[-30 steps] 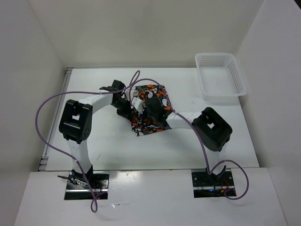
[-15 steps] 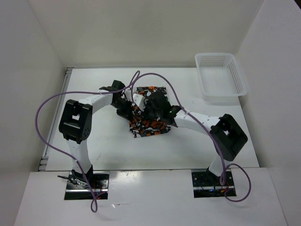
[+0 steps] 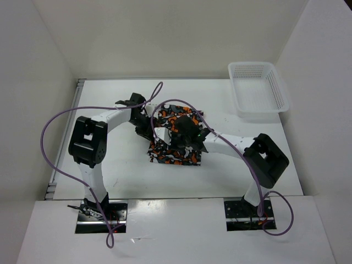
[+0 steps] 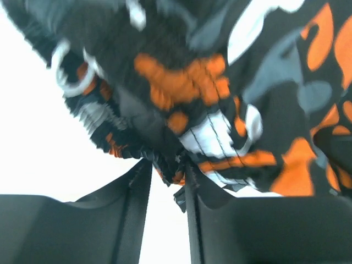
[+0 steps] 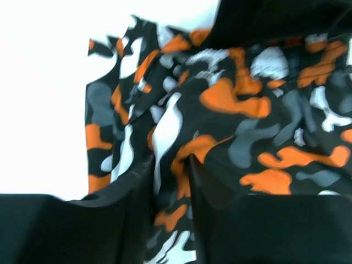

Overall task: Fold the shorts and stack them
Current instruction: Fold the shorts

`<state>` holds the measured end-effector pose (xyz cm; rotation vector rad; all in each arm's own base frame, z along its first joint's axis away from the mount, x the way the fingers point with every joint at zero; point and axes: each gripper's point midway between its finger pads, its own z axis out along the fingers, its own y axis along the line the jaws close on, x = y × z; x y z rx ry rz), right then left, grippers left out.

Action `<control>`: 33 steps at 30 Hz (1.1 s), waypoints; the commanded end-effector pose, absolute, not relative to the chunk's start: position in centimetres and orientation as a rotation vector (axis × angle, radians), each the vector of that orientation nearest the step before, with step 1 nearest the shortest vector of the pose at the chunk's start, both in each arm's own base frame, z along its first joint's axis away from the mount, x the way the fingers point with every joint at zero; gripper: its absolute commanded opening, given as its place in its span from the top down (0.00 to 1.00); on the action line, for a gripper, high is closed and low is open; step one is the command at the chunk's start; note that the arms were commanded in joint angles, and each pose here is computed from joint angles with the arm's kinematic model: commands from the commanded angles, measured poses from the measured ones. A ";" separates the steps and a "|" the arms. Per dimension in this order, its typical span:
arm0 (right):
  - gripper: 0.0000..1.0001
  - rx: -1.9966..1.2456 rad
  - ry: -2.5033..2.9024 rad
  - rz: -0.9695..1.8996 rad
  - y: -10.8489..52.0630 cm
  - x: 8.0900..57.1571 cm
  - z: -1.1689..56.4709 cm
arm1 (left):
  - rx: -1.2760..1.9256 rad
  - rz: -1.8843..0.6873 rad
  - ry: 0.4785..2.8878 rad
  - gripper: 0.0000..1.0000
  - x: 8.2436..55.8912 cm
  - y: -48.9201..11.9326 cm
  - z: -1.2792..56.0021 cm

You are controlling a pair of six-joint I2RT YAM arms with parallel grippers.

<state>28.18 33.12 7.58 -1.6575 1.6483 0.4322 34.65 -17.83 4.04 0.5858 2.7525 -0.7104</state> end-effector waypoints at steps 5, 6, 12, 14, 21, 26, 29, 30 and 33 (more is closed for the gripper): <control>0.45 -1.769 1.580 0.487 33.7 26.4 7.7 | 0.547 -0.664 2.676 0.55 36.0 -16.4 8.8; 0.45 -1.771 1.584 0.488 33.7 26.4 7.8 | 0.531 -0.663 2.689 0.54 35.9 -16.0 8.7; 0.52 -1.615 1.511 0.526 34.8 26.8 15.4 | 0.468 -0.610 2.679 0.52 35.9 -13.8 11.7; 0.60 -1.545 1.497 0.548 34.8 26.5 17.4 | 0.473 -0.604 2.642 0.52 36.0 -13.8 13.6; 0.97 -1.333 1.756 0.527 30.5 27.1 14.9 | 0.656 -0.825 2.559 0.52 35.6 -20.2 14.9; 1.00 -1.222 1.985 0.448 27.2 28.8 9.4 | 0.732 -0.901 2.575 0.54 35.0 -23.0 12.0; 1.00 -1.190 2.060 0.413 25.9 28.7 6.7 | 0.756 -0.916 2.634 0.54 33.3 -23.4 9.9; 1.00 -1.176 2.075 0.407 25.9 28.8 6.3 | 0.763 -0.895 2.654 0.54 33.1 -23.4 9.0; 1.00 -1.197 2.127 0.401 25.3 28.1 4.5 | 0.774 -0.754 2.730 0.54 32.3 -22.4 6.3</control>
